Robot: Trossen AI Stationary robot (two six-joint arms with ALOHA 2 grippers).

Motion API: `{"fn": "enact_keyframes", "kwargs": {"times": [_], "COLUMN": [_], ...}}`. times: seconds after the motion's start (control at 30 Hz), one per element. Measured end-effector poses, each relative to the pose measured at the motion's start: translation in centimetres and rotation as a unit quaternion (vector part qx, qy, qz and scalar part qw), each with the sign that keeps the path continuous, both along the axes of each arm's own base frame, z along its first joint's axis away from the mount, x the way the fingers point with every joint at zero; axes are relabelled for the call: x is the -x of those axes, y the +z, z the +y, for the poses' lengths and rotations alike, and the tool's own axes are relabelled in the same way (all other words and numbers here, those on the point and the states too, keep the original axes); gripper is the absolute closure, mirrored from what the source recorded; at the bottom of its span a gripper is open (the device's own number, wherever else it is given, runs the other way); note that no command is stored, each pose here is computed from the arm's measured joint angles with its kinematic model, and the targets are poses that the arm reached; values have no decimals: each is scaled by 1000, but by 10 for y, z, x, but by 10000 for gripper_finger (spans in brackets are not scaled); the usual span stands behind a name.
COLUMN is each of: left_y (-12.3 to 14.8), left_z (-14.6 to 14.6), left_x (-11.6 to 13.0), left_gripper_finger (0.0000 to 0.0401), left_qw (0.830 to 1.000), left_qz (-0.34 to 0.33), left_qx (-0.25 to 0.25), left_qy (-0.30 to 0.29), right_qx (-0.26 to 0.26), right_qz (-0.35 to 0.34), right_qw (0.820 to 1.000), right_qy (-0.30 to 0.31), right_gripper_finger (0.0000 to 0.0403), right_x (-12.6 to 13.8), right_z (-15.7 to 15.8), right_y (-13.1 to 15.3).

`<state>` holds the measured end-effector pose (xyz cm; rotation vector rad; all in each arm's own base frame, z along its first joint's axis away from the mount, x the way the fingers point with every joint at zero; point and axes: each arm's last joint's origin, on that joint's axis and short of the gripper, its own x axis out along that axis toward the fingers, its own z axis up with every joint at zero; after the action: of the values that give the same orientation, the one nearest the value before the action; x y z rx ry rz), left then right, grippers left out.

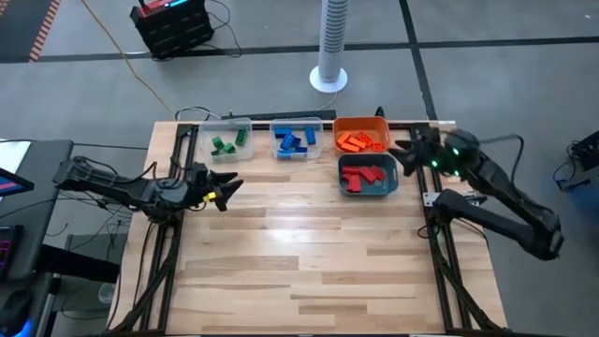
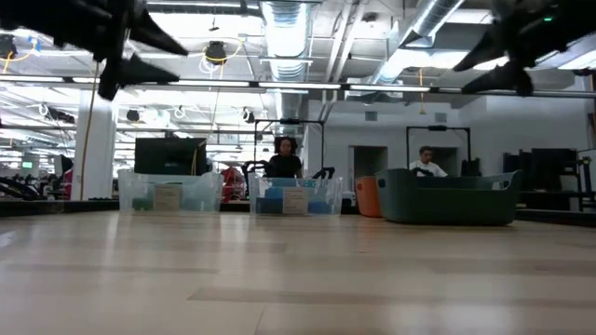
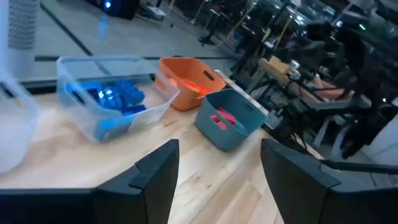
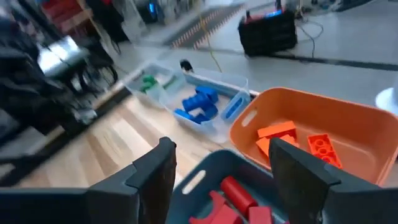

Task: Sort blocks
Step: Return to Home Position

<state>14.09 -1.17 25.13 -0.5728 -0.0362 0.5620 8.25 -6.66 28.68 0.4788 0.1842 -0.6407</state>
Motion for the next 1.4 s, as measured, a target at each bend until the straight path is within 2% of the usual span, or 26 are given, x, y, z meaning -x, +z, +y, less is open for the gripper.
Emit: {"fn": "enact_keyframes", "kwargs": {"times": [0.17,0.4,0.5,0.73,0.8,1.03,1.2,1.3,1.4], "left_y": [-21,-41,-50,-79,-83,-88,-96,-104,-114], "left_z": [3,4,4,6,6,6,6,6,7], "left_x": [5,5,7,13,15,16,16,18,21], "left_gripper_finger": [195,237,253,284,295,336,354,356,356], "left_qw": [999,995,993,993,991,997,999,1000,994], "left_qz": [-7,-82,-108,-98,-113,-70,-28,21,102], "left_qx": [28,38,40,53,63,30,27,5,-42], "left_qy": [22,32,31,34,29,12,14,13,6], "right_qx": [-2,-17,-31,-21,-30,-49,-45,-50,-44], "right_qz": [-56,-139,-136,-141,-132,-121,-129,-143,-158], "right_qw": [998,990,990,990,991,990,990,988,986], "right_qy": [-23,-34,-30,-3,8,47,42,26,28], "right_gripper_finger": [143,143,143,143,143,143,143,143,143], "right_x": [19,30,26,24,23,19,7,2,-2], "right_z": [21,32,30,33,34,38,34,31,29], "right_y": [-22,-54,-62,-61,-64,-70,-92,-106,-114]}}
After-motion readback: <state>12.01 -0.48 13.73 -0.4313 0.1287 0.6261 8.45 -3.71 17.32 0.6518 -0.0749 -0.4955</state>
